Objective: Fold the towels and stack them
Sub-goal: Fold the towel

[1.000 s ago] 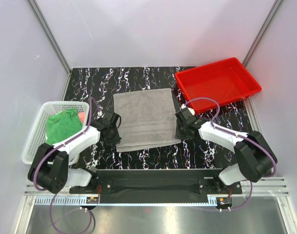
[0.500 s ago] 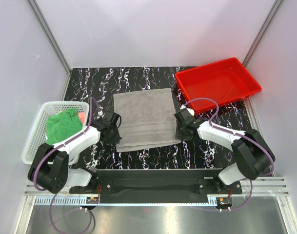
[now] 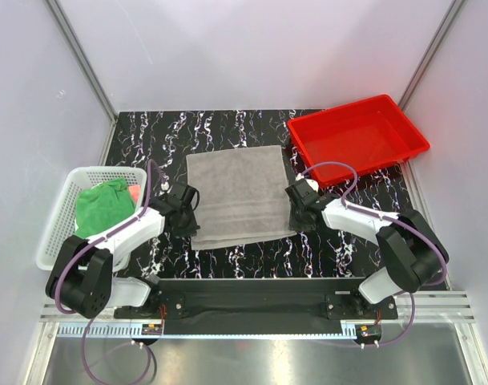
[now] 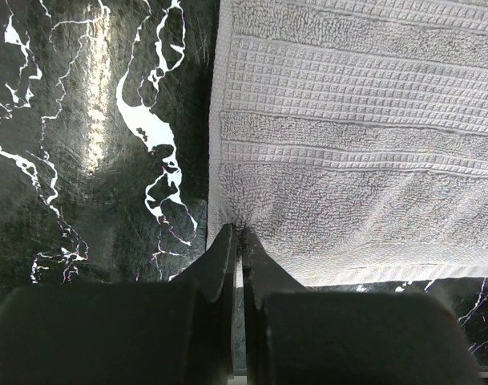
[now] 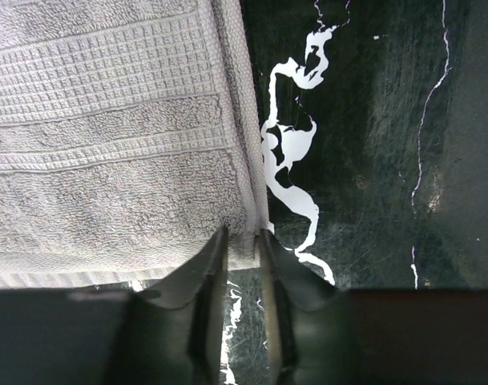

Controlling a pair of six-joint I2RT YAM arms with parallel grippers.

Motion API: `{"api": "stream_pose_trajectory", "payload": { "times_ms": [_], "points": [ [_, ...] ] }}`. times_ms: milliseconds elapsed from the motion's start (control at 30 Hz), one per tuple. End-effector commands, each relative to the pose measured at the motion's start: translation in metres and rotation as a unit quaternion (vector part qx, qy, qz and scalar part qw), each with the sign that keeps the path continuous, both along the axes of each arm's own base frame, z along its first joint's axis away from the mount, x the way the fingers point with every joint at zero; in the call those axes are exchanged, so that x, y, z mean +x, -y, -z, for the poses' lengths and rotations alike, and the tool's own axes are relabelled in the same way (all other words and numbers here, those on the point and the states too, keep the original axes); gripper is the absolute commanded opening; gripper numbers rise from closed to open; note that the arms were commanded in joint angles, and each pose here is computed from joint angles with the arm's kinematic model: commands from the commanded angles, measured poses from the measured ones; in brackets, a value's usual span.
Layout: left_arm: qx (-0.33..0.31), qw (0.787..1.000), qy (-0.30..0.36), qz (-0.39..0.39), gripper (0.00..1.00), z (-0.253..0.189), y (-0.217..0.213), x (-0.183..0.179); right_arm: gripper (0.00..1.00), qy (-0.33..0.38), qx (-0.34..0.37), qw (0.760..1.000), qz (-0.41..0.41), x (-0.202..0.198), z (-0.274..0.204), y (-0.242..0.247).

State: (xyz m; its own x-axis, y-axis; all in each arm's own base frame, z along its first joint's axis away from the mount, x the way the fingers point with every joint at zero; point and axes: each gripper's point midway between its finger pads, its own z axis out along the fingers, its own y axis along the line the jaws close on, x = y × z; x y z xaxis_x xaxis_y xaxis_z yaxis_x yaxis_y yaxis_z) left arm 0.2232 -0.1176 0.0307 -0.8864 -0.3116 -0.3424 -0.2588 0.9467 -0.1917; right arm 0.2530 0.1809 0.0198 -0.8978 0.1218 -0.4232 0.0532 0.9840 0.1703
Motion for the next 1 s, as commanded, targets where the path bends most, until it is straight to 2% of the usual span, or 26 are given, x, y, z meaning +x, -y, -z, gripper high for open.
{"api": "stream_pose_trajectory", "payload": {
  "times_ms": [0,267,800,867,967],
  "points": [
    [-0.012,0.999,0.03,0.007,0.0,-0.012,0.008,0.015,0.26,0.031,-0.001,1.0,-0.002,0.014,-0.012,-0.007],
    [-0.005,0.999,0.034,0.006,0.0,-0.016,0.007,0.017,0.01,0.034,-0.006,0.999,-0.007,0.016,-0.02,-0.005],
    [0.002,0.999,0.038,0.009,0.0,-0.028,0.008,0.025,0.0,0.041,-0.016,0.999,-0.013,0.024,-0.034,-0.008],
    [0.007,0.999,0.036,0.012,0.0,-0.031,0.007,0.027,0.0,0.048,-0.023,0.998,-0.013,0.03,-0.041,-0.007],
    [0.023,0.998,0.055,0.011,0.0,-0.059,0.005,0.042,0.0,0.077,-0.048,0.996,-0.016,0.046,-0.071,-0.004]
  ]
}}
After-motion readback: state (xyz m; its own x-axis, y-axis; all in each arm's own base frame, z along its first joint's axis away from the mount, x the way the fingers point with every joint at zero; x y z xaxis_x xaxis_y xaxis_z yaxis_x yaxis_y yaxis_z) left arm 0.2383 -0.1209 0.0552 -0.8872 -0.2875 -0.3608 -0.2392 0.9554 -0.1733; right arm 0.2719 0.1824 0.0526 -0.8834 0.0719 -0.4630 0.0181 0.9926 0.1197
